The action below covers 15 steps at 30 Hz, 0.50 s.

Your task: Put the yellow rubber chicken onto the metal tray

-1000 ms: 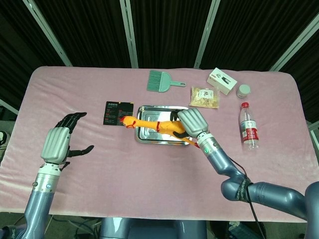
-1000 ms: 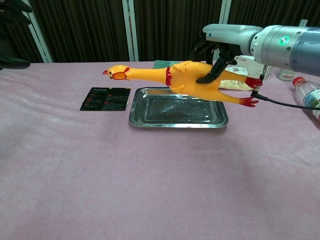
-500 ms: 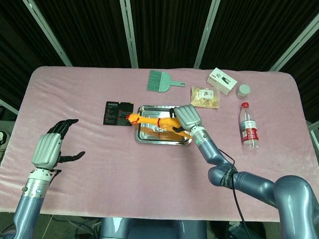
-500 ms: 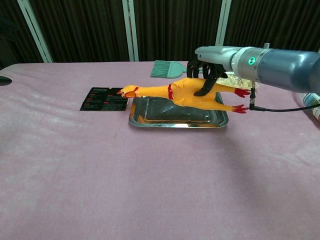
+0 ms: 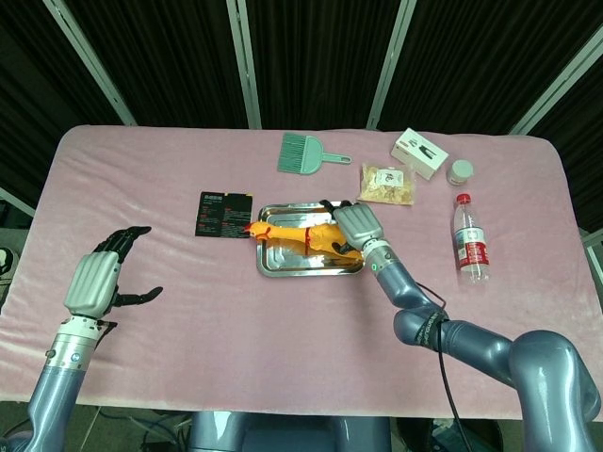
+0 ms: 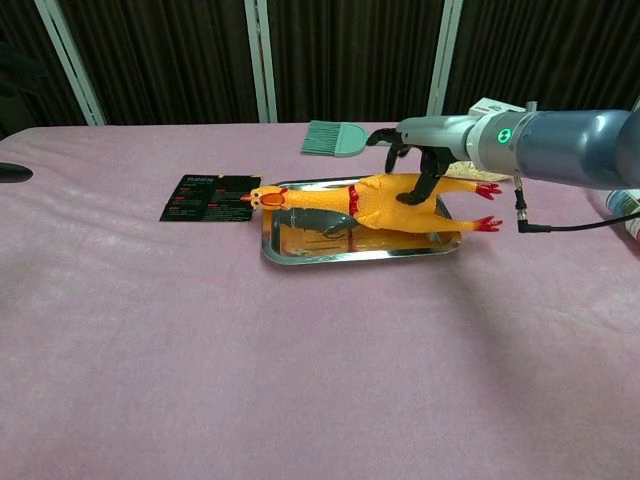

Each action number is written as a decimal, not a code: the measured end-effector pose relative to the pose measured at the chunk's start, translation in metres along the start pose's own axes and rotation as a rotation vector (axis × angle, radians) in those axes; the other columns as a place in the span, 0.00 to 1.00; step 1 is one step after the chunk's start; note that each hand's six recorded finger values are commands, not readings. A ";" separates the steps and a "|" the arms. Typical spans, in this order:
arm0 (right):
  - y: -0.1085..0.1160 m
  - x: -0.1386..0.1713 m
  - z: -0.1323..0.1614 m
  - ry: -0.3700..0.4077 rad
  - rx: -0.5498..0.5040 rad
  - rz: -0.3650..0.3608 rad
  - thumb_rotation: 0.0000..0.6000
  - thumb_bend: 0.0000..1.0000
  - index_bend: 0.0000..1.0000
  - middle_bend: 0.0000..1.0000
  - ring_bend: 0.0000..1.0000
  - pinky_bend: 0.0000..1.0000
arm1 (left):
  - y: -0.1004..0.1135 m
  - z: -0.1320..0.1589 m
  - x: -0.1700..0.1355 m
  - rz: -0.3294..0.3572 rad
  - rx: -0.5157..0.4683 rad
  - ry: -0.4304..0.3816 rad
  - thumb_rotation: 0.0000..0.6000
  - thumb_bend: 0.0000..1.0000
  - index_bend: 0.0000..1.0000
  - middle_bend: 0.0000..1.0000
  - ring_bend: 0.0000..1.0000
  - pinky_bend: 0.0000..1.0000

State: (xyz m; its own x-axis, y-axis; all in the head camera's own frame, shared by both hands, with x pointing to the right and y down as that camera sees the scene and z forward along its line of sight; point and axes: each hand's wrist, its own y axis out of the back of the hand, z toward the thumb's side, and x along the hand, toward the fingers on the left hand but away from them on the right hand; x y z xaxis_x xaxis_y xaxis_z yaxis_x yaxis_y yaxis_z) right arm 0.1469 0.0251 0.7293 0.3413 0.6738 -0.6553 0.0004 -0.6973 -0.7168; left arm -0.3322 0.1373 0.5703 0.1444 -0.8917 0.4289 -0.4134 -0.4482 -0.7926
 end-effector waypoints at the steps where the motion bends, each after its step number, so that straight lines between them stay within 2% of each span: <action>1: 0.001 0.002 0.001 0.003 -0.008 0.002 1.00 0.55 0.00 0.06 0.03 0.16 | 0.000 0.000 0.000 0.001 0.000 -0.001 1.00 0.10 0.15 0.16 0.12 0.23; 5: 0.013 0.010 0.002 0.015 -0.043 -0.011 1.00 0.42 0.00 0.03 0.02 0.16 | 0.002 0.003 0.001 0.007 -0.001 -0.008 1.00 0.10 0.15 0.16 0.12 0.23; 10: 0.034 0.024 0.001 0.025 -0.083 -0.050 1.00 0.41 0.00 0.03 0.02 0.17 | 0.004 0.004 0.000 0.017 -0.003 -0.008 1.00 0.10 0.15 0.16 0.12 0.23; 13: 0.048 0.035 -0.005 0.023 -0.098 -0.083 1.00 0.41 0.00 0.09 0.12 0.26 | 0.006 0.003 0.001 0.028 0.002 -0.002 1.00 0.10 0.15 0.16 0.12 0.21; 15: 0.055 0.043 -0.011 0.016 -0.111 -0.114 1.00 0.41 0.06 0.19 0.23 0.38 | 0.009 0.000 0.002 0.043 0.015 0.003 1.00 0.10 0.15 0.17 0.12 0.21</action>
State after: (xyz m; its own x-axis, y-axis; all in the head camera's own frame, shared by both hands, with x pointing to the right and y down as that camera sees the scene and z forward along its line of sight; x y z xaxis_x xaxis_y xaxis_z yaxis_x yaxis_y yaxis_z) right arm 0.1717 0.0131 0.6638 0.3480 0.7468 -0.5667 0.1434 -0.6398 -0.7550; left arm -0.3354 0.1312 0.5639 0.1238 -0.9101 0.3954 -0.4061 -0.4100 -0.8167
